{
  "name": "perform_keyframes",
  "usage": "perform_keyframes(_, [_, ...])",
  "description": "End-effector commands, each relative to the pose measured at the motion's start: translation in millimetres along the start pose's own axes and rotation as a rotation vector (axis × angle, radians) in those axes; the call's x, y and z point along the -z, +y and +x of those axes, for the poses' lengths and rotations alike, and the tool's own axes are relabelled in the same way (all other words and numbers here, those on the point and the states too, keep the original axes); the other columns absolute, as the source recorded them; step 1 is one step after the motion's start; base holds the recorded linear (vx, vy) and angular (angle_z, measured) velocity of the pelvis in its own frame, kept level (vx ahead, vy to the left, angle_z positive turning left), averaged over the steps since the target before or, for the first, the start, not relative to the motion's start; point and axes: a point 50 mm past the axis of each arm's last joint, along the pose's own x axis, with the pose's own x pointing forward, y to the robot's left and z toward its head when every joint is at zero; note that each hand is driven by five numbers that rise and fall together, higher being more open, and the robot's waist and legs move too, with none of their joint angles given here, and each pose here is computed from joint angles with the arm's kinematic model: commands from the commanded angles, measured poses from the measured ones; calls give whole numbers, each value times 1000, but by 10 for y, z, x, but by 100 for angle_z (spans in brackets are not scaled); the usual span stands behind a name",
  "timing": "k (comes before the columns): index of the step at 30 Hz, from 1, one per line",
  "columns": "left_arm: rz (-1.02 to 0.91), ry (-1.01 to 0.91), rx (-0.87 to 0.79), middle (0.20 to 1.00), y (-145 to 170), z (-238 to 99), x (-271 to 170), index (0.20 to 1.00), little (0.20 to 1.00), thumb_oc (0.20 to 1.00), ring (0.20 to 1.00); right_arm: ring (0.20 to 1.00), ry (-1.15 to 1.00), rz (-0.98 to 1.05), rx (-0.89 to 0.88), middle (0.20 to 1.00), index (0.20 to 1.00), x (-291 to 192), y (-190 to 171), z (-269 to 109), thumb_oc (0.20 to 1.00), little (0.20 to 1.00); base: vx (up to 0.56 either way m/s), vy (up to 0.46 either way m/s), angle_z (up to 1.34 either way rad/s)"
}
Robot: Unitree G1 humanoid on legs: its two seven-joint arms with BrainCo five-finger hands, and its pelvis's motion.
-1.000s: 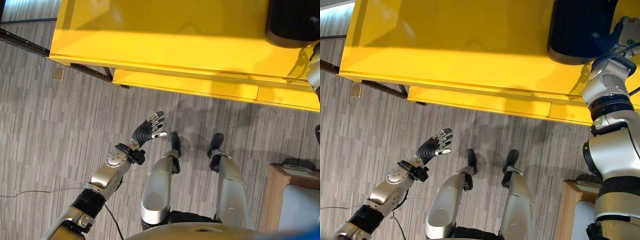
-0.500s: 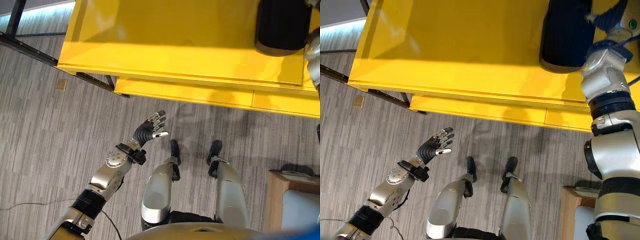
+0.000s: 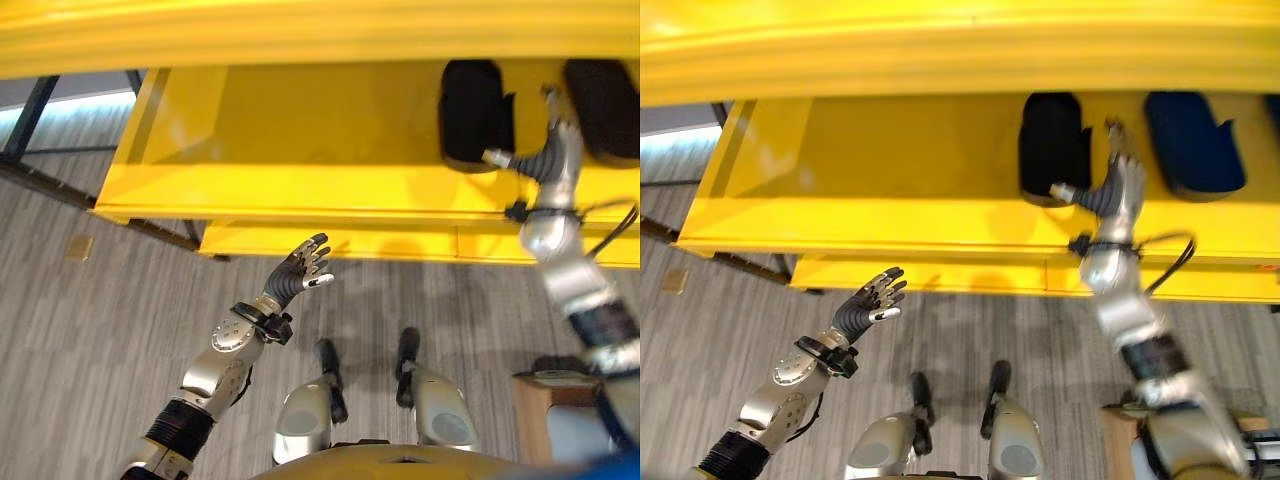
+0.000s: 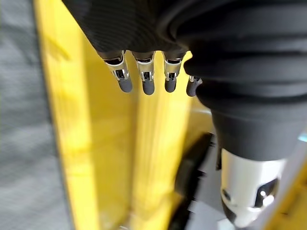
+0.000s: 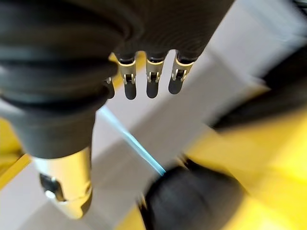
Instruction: Move parts from the plastic box to the shelf.
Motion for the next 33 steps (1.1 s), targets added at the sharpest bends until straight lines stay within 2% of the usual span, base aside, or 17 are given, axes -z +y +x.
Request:
perform_keyframes(1, [-7, 7, 8, 1000, -58, -69, 53, 1000, 1000, 1000, 1000, 1000, -89, 109, -58, 1000, 1000, -121, -83, 121, 1000, 1000, 39, 120, -30])
perform_keyframes(2, [-72, 52, 17, 1000, -75, -87, 129, 1000, 1000, 1000, 1000, 1000, 32, 261, -142, 1000, 1000, 23, 57, -80, 1000, 1000, 52, 133, -25])
perform_keyframes(5, [-79, 126, 4, 1000, -57, -160, 299, 1000, 1000, 1000, 1000, 1000, 139, 431, -301, 1000, 1000, 156, 291, -411, 1000, 1000, 26, 202, -15])
perform_keyframes(6, [-33, 183, 15, 1000, 13, -367, 455, 1000, 1000, 1000, 1000, 1000, 305, 559, -510, 1000, 1000, 363, 517, -901, 1000, 1000, 0, 393, -8])
perform_keyframes(9, [44, 175, 44, 1000, 82, -479, 450, 1000, 1000, 1000, 1000, 1000, 280, 508, -578, 1000, 1000, 386, 528, -929, 1000, 1000, 19, 316, -16])
perform_keyframes(15, [49, 160, 46, 1000, 106, -438, 418, 1000, 1000, 1000, 1000, 1000, 324, 520, -518, 1000, 1000, 413, 548, -863, 1000, 1000, 10, 232, -1])
perform_keyframes(22, [92, 219, 98, 1000, 131, -457, 506, 1000, 1000, 1000, 1000, 1000, 435, 495, -436, 1000, 1000, 574, 547, -954, 1000, 1000, -6, 208, -21])
perform_keyframes(28, [91, 210, 70, 1000, 171, -460, 513, 1000, 1000, 1000, 1000, 1000, 473, 433, -337, 1000, 1000, 676, 482, -933, 1000, 1000, -110, 44, -79])
perform_keyframes(33, [26, 169, -36, 1000, 203, -425, 527, 1000, 1000, 1000, 1000, 1000, 435, 320, -322, 1000, 1000, 631, 514, -754, 1000, 1000, -52, -208, -103])
